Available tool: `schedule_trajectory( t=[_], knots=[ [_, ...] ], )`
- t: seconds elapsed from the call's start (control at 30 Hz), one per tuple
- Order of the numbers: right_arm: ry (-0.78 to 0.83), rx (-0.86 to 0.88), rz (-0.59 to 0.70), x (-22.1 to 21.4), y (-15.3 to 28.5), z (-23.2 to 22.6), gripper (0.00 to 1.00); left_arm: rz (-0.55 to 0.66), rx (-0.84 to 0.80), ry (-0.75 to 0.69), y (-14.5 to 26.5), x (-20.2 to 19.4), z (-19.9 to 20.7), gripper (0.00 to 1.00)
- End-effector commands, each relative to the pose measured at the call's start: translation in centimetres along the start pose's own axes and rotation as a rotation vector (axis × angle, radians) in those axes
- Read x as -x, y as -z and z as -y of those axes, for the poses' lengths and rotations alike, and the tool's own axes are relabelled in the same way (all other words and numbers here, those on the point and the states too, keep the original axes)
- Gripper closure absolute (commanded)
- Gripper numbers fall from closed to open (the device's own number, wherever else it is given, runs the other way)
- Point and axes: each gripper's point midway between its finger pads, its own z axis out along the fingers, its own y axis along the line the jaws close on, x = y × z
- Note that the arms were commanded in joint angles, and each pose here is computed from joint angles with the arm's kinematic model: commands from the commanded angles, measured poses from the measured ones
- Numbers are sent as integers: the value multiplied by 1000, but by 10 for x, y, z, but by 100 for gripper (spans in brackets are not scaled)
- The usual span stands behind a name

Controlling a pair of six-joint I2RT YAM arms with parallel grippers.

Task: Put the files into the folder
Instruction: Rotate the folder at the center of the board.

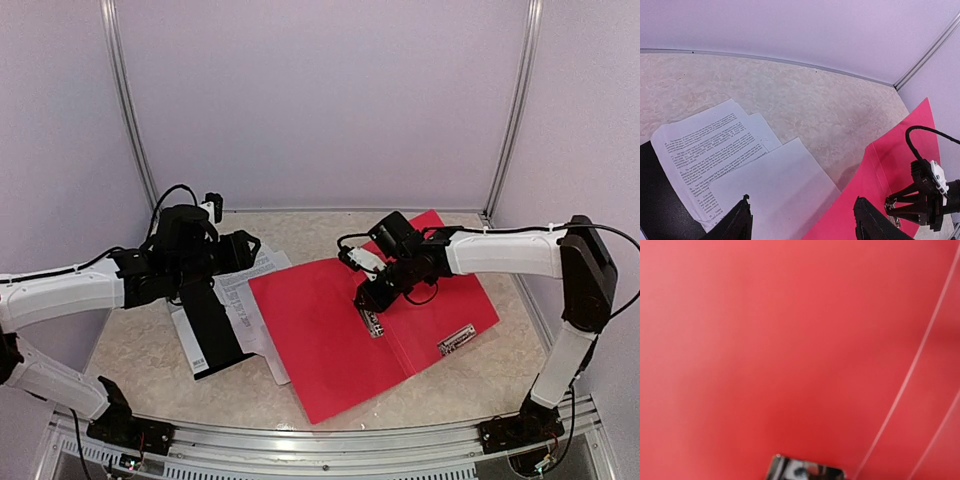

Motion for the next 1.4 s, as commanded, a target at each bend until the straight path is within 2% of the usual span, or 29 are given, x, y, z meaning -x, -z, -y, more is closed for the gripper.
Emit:
schedule_trajectory(
  t=[0.0,0.17,0.27,0.43,0.53,0.63,0.7,0.83,0.87,0.93,1.07,1.17,1.3,1.37],
  knots=[
    [276,88,-110,-9,10,-41,100,7,83,-9,16,7,-26,33],
    [461,137,-206,-19,-1,-76,100,9,63,-20,30,19,-29,33],
    [562,141,-276,-31,-14,-93,100,-52,19,-7,26,14,-25,31],
    [671,55,-391,-49,-32,-88,100,-144,7,41,14,-5,-29,31],
    [658,24,-380,-47,-31,-83,100,-160,3,56,8,-10,-32,31],
    [591,1,-254,-27,-18,-83,99,-191,-34,77,0,-16,-30,30],
    [496,-7,-163,-15,-5,-81,92,-218,-80,95,-7,-21,-24,30],
    [303,-54,-54,-12,14,-66,69,-272,-150,108,-27,-32,-11,28],
    [248,-63,-37,-14,18,-60,59,-286,-166,110,-30,-34,-8,26],
    [108,-102,-8,-19,23,-40,47,-318,-199,115,-38,-39,0,22],
    [-85,-152,87,-25,41,-17,44,-391,-257,117,-54,-61,8,17],
    [-163,-84,157,-31,50,-26,44,-447,-319,98,-54,-79,20,17],
    [-149,27,243,-39,61,-55,44,-475,-406,66,-46,-100,36,17],
    [-117,47,242,-48,62,-70,45,-473,-464,54,-37,-104,45,18]
  ],
)
